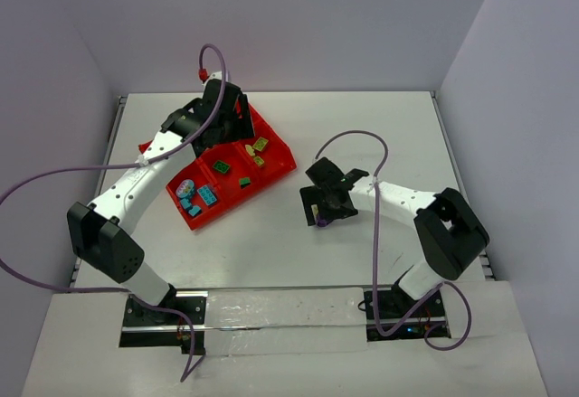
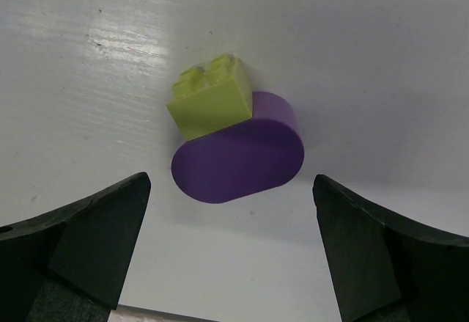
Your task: Sort the legos into containers by color
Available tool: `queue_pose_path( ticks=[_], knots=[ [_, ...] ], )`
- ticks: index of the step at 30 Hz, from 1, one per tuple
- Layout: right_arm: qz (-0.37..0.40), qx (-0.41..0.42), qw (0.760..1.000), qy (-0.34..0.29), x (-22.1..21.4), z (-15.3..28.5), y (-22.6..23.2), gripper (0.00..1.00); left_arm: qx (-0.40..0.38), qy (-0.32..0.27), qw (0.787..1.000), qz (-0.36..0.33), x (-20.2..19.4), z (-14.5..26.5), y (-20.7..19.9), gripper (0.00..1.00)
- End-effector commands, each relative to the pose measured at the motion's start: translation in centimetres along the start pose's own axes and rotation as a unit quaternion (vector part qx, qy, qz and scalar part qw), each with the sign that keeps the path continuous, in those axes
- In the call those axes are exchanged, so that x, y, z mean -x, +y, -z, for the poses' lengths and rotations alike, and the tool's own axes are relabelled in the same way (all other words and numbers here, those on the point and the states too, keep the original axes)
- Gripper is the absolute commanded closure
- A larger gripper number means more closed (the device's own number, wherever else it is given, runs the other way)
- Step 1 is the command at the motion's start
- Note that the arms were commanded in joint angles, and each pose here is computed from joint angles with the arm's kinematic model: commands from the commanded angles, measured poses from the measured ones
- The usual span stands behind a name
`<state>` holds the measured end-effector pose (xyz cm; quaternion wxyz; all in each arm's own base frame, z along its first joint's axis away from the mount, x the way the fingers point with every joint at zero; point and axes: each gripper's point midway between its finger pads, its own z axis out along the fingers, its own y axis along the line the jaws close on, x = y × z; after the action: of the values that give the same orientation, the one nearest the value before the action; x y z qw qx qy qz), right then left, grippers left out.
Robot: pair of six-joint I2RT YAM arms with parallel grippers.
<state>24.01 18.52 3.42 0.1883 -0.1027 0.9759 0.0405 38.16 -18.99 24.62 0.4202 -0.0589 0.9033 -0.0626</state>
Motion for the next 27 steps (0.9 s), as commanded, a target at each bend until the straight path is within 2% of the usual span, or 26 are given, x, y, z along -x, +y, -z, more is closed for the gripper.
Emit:
queue_pose_path(
  ticks=[1,15,23,27],
  knots=[
    [0.065,0.0,0.998,-0.012,1.8,0.3,0.3,0.0,-0.006,-0.013,1.0,0.003,0.7,0.0,-0.5,0.16],
    [0.113,0.01,0.993,-0.039,3.0,-1.7,0.7,0.01,-0.004,-0.012,1.0,0.001,0.9,-0.1,-0.5,0.16],
    [0.12,0.005,0.992,-0.034,3.1,-2.3,0.7,0.14,-0.002,-0.008,1.0,0.003,0.5,-0.6,-0.6,0.16],
    [0.113,0.011,0.993,-0.032,2.8,-2.2,0.8,0.24,0.0,-0.011,1.0,0.003,0.6,-0.4,-0.4,0.16]
  ],
)
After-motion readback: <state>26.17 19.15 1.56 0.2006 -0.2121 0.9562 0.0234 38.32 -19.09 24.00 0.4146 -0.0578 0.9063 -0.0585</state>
